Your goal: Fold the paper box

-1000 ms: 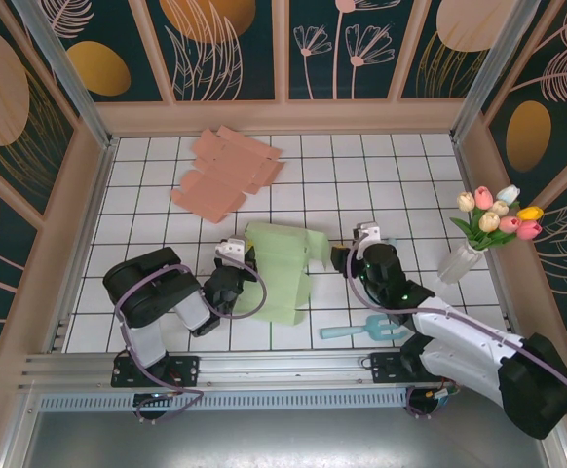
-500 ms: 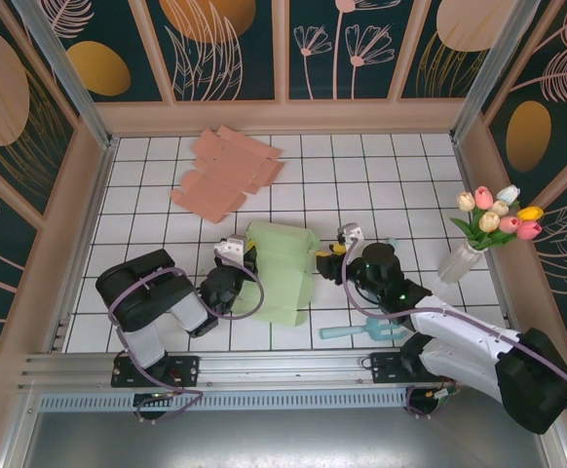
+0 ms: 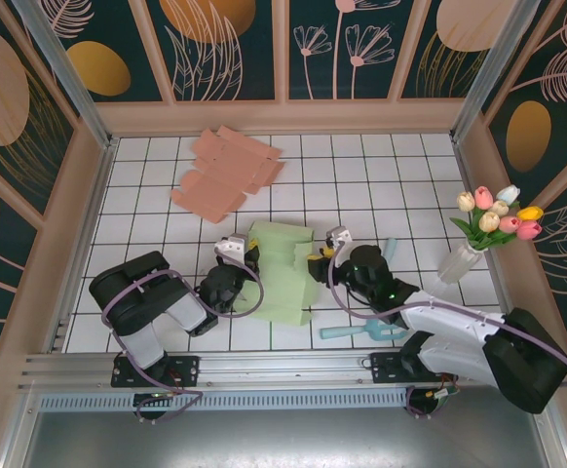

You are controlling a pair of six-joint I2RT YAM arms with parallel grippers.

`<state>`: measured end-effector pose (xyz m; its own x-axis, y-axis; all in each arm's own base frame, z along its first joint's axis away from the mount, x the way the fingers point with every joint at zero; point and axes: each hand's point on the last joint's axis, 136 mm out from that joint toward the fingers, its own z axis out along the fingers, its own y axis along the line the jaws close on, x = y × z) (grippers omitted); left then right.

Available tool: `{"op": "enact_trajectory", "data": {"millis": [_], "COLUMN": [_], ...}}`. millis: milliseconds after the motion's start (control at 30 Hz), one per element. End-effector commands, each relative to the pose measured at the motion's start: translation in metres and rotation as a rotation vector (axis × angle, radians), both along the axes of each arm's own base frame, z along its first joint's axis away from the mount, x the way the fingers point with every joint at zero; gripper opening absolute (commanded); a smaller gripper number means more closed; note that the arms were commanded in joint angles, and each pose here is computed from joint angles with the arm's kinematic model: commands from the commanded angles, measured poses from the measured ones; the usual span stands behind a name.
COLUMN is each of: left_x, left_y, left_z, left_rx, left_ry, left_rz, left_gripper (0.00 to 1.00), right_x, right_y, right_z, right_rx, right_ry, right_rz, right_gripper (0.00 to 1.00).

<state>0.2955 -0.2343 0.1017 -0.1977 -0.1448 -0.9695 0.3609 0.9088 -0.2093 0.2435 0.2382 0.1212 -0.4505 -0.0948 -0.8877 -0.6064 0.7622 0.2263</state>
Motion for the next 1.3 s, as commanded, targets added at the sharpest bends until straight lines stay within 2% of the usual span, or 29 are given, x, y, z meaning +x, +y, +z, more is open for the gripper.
{"op": "enact_trajectory", "data": {"millis": [0,233,533,733,900,1000,1067,1167,1267], "left_x": [0.001,0.005,0.01,0.017,0.019,0.016,0.015,0.015,0.015], "left_y": [-0.008,-0.006,-0.004,0.007,0.018,0.024,0.024,0.023,0.018], "left_z": [0.015,0.006,-0.005,0.0,-0.006,-0.004,-0.001,-0.001,-0.001], "left_rx": [-0.078,-0.081,-0.084,-0.11,-0.128,-0.105,-0.073,-0.064,-0.076], "left_ry": [-0.01,0.029,0.09,0.133,0.193,0.18,0.162,0.163,0.167], "left_rz": [-0.015,0.02,0.068,0.182,0.32,0.395,0.432,0.441,0.421], "left_gripper": [0.0,0.0,0.0,0.0,0.0,0.0,0.0,0.0,0.0], "right_x": [0.025,0.044,0.059,0.067,0.082,0.085,0.087,0.088,0.086], "right_y": [-0.001,0.001,0.015,0.014,-0.014,-0.036,-0.042,-0.041,-0.028], "right_z": [0.021,0.019,0.003,-0.002,-0.016,-0.019,-0.018,-0.018,-0.02], "right_rx": [0.029,0.02,-0.045,-0.087,-0.199,-0.27,-0.301,-0.325,-0.299], "right_ry": [-0.063,-0.07,-0.073,-0.095,-0.088,-0.11,-0.129,-0.135,-0.139], "right_rz": [-0.117,-0.214,-0.237,-0.305,-0.559,-0.715,-0.757,-0.755,-0.667], "right_gripper": [0.45,0.41,0.36,0.22,0.1,0.1,0.12,0.13,0.14]}}
